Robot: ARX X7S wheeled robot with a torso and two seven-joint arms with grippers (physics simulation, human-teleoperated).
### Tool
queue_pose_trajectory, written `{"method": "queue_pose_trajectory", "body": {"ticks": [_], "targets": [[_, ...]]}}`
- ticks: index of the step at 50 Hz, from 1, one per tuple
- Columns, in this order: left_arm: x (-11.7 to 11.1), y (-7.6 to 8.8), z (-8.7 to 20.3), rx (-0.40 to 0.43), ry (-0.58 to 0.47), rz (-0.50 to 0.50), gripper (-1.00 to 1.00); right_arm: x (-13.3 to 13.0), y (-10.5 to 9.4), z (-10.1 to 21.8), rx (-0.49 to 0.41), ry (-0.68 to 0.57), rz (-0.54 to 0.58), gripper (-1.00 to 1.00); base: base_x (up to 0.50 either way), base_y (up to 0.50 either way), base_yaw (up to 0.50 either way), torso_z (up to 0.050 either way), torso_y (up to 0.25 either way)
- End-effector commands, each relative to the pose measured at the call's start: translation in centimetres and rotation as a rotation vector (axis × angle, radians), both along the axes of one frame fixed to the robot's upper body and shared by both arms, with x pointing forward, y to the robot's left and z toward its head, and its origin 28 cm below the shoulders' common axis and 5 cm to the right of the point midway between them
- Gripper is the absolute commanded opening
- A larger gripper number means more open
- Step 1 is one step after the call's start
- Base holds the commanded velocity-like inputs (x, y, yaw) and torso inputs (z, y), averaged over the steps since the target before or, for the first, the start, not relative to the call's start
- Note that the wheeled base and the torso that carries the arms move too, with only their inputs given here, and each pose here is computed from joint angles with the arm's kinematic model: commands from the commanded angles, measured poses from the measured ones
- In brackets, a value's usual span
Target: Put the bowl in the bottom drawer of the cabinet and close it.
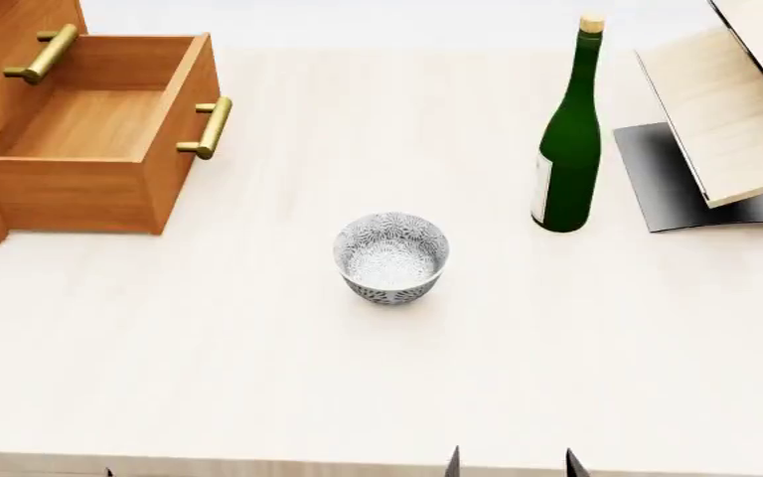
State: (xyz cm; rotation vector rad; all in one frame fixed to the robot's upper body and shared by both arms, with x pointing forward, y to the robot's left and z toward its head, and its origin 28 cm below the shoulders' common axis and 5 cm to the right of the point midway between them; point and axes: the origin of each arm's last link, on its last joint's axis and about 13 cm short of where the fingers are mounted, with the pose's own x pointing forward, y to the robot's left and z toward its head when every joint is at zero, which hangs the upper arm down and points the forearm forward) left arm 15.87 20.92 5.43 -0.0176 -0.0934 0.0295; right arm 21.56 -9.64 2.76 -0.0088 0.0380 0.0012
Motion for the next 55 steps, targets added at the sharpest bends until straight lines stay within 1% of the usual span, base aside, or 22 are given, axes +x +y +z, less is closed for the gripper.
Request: {"method": "queue_pose_trajectory", "body": {"ticks": [1, 4, 6, 7, 9, 11, 13, 15, 19, 23, 25, 28, 30, 33, 37, 39, 40, 44, 46, 47, 49, 55], "targets": [[-4.8, 0.7, 0.5, -0.009, -0.016, 0.015, 1.00, 0.1, -0.3, 4.5, -0.008, 0.001, 0.005, 1.00, 0.00, 0.00, 0.00, 0.000, 0.000], [-5.3, 0.9, 0.0, -0.017, -0.004, 0.020, 1.00, -0.2, -0.3, 7.0, -0.016, -0.039, 0.025, 1.00, 0.00, 0.00, 0.00, 0.000, 0.000], [-5.2, 1.0, -0.8, -0.025, 0.018, 0.025, 1.00, -0.3, -0.3, 8.4, -0.022, -0.054, 0.033, 1.00, 0.00, 0.00, 0.00, 0.000, 0.000], [-5.3, 1.0, -0.9, -0.026, 0.021, 0.025, 1.00, -0.4, -0.3, 9.6, -0.040, -0.084, 0.043, 1.00, 0.00, 0.00, 0.00, 0.000, 0.000], [-5.3, 1.0, -1.2, -0.022, 0.026, 0.026, 1.00, -0.6, -0.3, 11.1, -0.031, -0.098, 0.039, 1.00, 0.00, 0.00, 0.00, 0.000, 0.000], [-5.1, 1.1, -1.5, -0.026, 0.036, 0.026, 1.00, -0.6, -0.4, 12.9, -0.044, -0.138, 0.037, 1.00, 0.00, 0.00, 0.00, 0.000, 0.000], [-5.2, 1.0, -1.4, -0.025, 0.036, 0.018, 1.00, -0.7, -0.5, 14.5, -0.031, -0.176, 0.036, 1.00, 0.00, 0.00, 0.00, 0.000, 0.000], [-5.3, 0.9, -1.5, -0.018, 0.037, 0.015, 1.00, -0.9, -0.5, 16.1, -0.048, -0.204, 0.049, 1.00, 0.00, 0.00, 0.00, 0.000, 0.000], [-5.1, 0.8, -1.8, -0.009, 0.033, 0.008, 1.00, -0.7, -0.6, 18.0, -0.070, -0.236, 0.045, 1.00, 0.00, 0.00, 0.00, 0.000, 0.000], [-5.2, 0.8, -1.9, -0.007, 0.032, 0.005, 1.00, -0.4, -0.6, 18.6, -0.056, -0.238, 0.054, 1.00, 0.00, 0.00, 0.00, 0.000, 0.000], [-5.2, 0.7, -1.9, 0.002, 0.029, 0.002, 1.00, -0.2, -0.5, 18.7, -0.082, -0.243, 0.050, 1.00, 0.00, 0.00, 0.00, 0.000, 0.000], [-5.2, 0.8, -1.9, -0.004, 0.030, 0.002, 1.00, 0.0, -0.4, 18.7, -0.088, -0.237, 0.051, 1.00, 0.00, 0.00, 0.00, 0.000, 0.000], [-5.2, 0.8, -1.9, -0.002, 0.029, 0.001, 1.00, 0.0, -0.4, 18.8, -0.067, -0.245, 0.048, 1.00, 0.00, 0.00, 0.00, 0.000, 0.000], [-5.2, 0.7, -2.0, 0.015, 0.014, 0.007, 1.00, 0.1, -0.5, 18.7, -0.092, -0.237, 0.034, 1.00, 0.00, 0.00, 0.00, 0.000, 0.000], [-5.2, 0.7, -2.0, 0.008, 0.023, 0.001, 1.00, 0.1, -0.5, 18.7, -0.079, -0.239, 0.034, 1.00, 0.00, 0.03, 0.00, 0.000, 0.000], [-5.3, 0.7, -1.9, 0.022, 0.020, 0.000, 1.00, 0.1, -0.4, 18.5, -0.091, -0.242, 0.038, 1.00, 0.00, 0.16, 0.00, 0.000, 0.000], [-5.3, 0.6, -1.9, 0.022, 0.020, -0.001, 1.00, 0.1, -0.4, 18.5, -0.095, -0.245, 0.032, 1.00, 0.00, 0.25, 0.00, 0.000, 0.000], [-5.4, 0.6, -1.8, 0.026, 0.018, -0.002, 1.00, 0.1, -0.3, 18.5, -0.059, -0.239, 0.033, 1.00, 0.00, 0.37, 0.00, 0.000, 0.000], [-5.4, 0.6, -1.8, 0.025, 0.018, -0.003, 1.00, 0.1, -0.3, 18.4, -0.063, -0.238, 0.033, 1.00, 0.00, 0.50, 0.00, 0.000, 0.000], [-5.4, 0.7, -1.8, 0.016, 0.020, -0.005, 1.00, 0.0, -0.2, 18.4, -0.033, -0.234, 0.033, 1.00, 0.00, 0.50, 0.00, 0.000, 0.000], [-5.4, 0.6, -1.9, 0.021, 0.017, -0.007, 1.00, -0.1, -0.2, 18.3, -0.047, -0.237, 0.033, 1.00, 0.00, 0.50, 0.00, 0.000, 0.000], [-5.4, 0.6, -1.9, 0.024, 0.016, -0.008, 1.00, 0.0, -0.2, 18.2, -0.043, -0.232, 0.037, 1.00, 0.00, 0.50, 0.00, 0.000, 0.000]]}}
